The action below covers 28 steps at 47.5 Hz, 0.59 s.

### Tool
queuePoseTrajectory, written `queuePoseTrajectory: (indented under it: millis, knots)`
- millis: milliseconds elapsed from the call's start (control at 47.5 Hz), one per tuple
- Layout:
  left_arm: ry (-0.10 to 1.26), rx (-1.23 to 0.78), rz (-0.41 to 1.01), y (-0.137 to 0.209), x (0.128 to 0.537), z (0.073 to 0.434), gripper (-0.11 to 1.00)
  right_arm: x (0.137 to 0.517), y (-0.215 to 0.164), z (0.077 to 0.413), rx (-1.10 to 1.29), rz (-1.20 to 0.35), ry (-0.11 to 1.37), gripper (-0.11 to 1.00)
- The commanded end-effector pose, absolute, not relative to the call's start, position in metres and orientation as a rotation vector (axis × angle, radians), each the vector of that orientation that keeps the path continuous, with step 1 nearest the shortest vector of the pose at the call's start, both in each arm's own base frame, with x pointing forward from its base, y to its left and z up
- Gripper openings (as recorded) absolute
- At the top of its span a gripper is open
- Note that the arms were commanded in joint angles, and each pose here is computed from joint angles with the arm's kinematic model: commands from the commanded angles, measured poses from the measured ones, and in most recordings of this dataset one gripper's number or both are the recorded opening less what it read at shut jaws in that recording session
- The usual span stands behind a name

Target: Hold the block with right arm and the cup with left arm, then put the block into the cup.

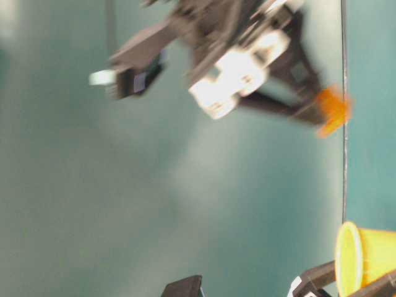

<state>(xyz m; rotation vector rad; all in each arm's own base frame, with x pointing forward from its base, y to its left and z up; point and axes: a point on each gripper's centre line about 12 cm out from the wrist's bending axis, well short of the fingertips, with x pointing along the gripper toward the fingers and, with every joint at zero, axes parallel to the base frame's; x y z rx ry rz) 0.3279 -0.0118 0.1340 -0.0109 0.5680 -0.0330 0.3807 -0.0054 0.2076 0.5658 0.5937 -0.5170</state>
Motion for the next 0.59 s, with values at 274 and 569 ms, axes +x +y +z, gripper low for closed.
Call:
queuePoseTrajectory:
  millis: [274, 569]
  knots:
    - [0.495, 0.059, -0.02, 0.0, 0.354, 0.153, 0.63, 0.4, -0.007, 0.247, 0.502, -0.462, 0.479, 0.4]
    - [0.447, 0.065, 0.042, 0.026, 0.392, 0.167, 0.63, 0.404, -0.006, 0.257, 0.506, -0.447, 0.454, 0.4]
